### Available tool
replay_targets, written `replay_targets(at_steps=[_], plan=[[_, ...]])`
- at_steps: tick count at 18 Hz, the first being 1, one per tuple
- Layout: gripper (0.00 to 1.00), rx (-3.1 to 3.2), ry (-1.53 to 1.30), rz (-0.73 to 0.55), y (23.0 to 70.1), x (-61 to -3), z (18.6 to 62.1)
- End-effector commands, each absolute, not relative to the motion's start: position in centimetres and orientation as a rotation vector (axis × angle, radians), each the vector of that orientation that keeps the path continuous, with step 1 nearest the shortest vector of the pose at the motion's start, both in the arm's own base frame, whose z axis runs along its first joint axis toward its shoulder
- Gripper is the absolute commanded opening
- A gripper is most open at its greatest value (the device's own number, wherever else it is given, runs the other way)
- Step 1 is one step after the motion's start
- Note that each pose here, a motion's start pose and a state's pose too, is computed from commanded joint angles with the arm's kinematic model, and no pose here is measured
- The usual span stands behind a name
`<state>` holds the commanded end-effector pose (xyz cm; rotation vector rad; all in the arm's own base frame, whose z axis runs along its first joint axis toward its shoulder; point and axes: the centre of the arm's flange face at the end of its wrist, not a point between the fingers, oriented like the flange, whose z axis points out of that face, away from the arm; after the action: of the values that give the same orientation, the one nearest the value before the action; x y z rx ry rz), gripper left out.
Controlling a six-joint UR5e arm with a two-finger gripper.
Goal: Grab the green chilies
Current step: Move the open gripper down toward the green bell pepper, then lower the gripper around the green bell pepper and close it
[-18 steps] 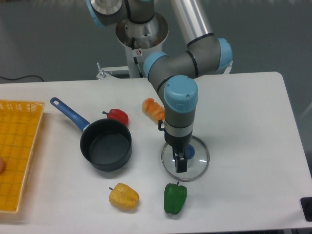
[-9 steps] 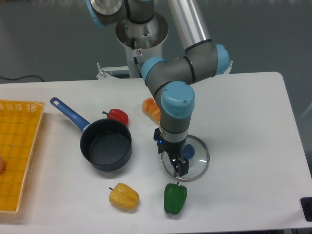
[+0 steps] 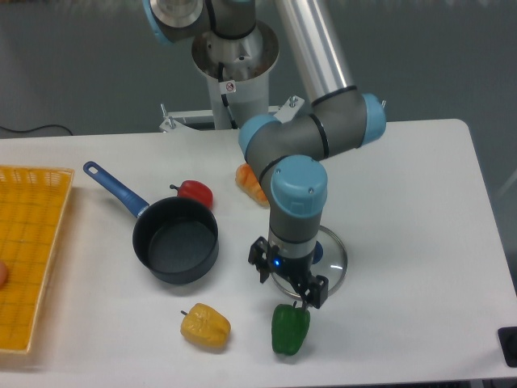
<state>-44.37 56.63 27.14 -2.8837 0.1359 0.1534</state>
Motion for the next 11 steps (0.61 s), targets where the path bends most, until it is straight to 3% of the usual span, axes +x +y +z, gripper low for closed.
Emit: replay_targets(at_steps=[11], plan=[[1.0, -2.907, 0.044, 0.147, 57.1, -46.5, 23.7]])
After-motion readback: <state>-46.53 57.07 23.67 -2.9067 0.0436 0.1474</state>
